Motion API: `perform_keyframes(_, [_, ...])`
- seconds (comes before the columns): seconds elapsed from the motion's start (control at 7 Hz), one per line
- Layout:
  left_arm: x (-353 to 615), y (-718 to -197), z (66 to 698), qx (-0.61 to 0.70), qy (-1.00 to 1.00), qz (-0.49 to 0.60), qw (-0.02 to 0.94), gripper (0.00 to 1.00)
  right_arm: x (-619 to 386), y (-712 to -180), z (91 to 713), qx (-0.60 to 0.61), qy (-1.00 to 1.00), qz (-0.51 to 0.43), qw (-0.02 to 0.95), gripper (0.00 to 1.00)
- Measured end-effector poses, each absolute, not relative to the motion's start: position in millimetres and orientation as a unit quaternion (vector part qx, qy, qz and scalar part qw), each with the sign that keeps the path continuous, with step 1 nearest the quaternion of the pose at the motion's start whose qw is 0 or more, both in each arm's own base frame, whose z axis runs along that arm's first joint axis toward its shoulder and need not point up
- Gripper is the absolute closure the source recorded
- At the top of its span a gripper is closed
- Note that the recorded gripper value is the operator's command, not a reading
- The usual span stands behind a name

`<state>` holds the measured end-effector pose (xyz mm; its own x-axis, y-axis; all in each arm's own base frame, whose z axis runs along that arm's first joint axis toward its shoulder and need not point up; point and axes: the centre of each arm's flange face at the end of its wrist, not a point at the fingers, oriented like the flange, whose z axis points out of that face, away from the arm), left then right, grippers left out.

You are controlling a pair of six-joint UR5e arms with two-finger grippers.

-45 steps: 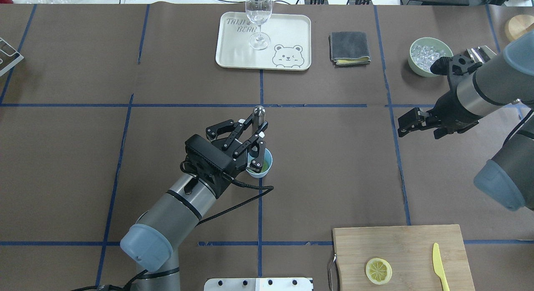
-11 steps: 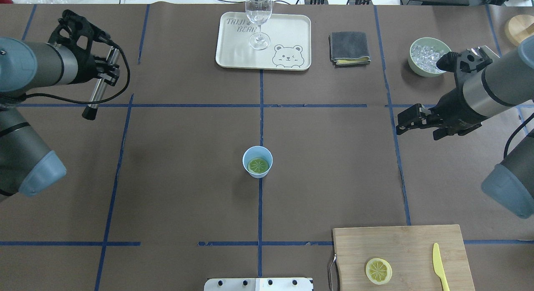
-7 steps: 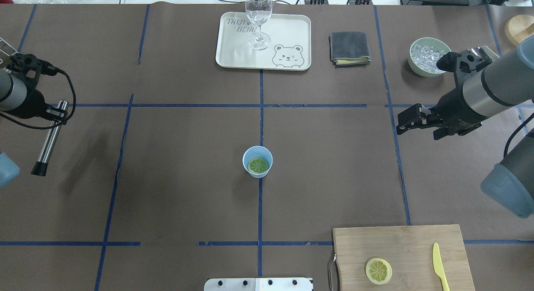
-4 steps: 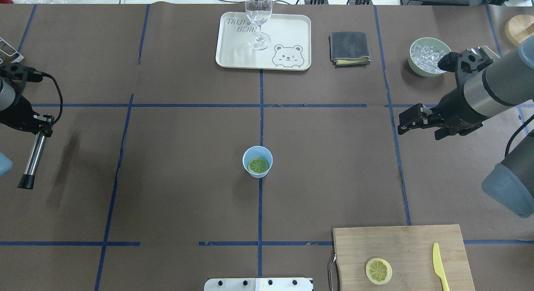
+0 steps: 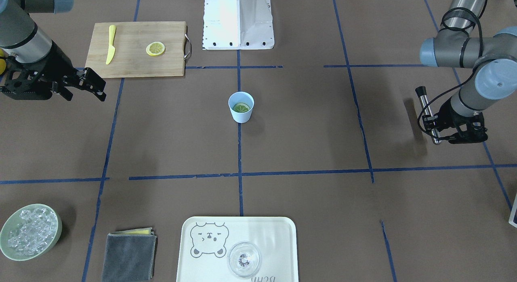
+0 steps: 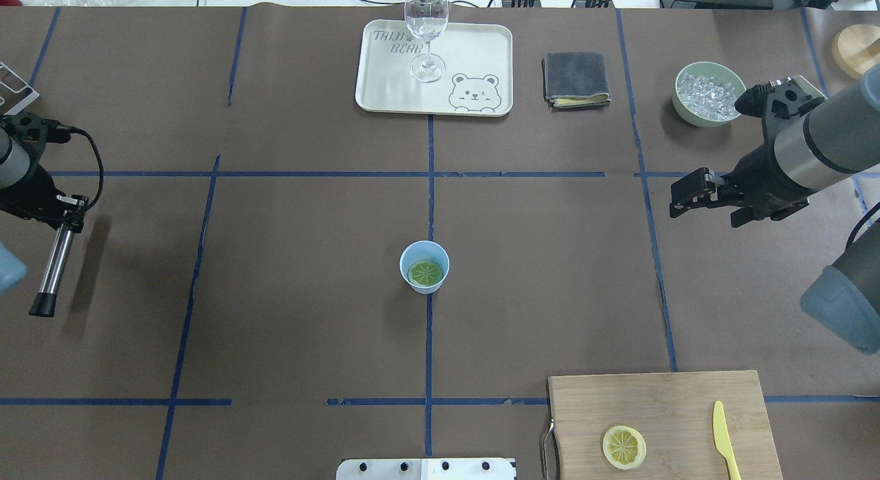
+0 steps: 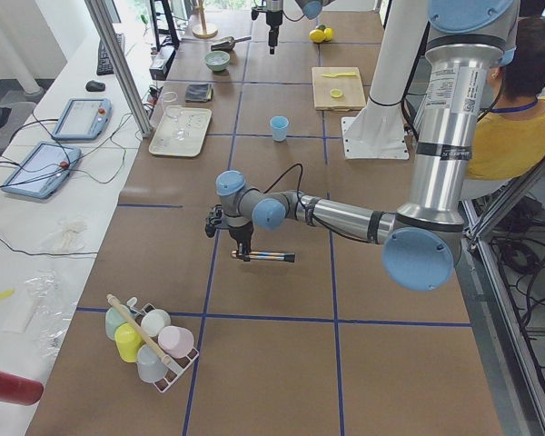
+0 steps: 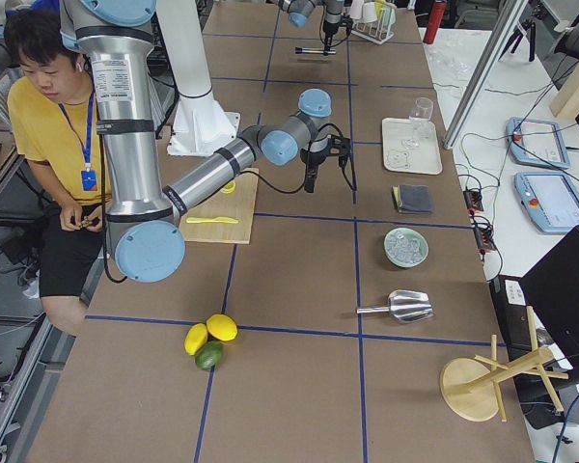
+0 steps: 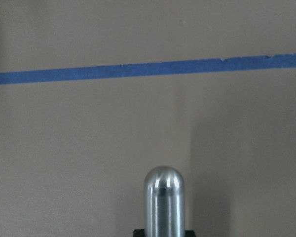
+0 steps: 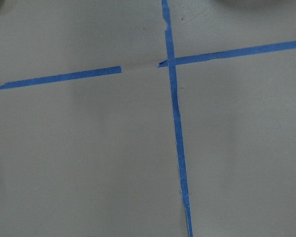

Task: Squeeze lemon into cup
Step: 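Lower the muddler to its spot on the table with the left gripper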

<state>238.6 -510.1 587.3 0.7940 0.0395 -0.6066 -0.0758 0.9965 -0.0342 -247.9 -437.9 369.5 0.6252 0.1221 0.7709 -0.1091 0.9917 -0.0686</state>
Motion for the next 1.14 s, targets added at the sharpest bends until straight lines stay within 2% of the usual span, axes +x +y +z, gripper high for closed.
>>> perform_keyframes(1.14, [267,-517,568,-0.031,0.334,0.025,0.942,1.00,-248,-438,371,-0.009,-0.428,0.066,0.902,0.00])
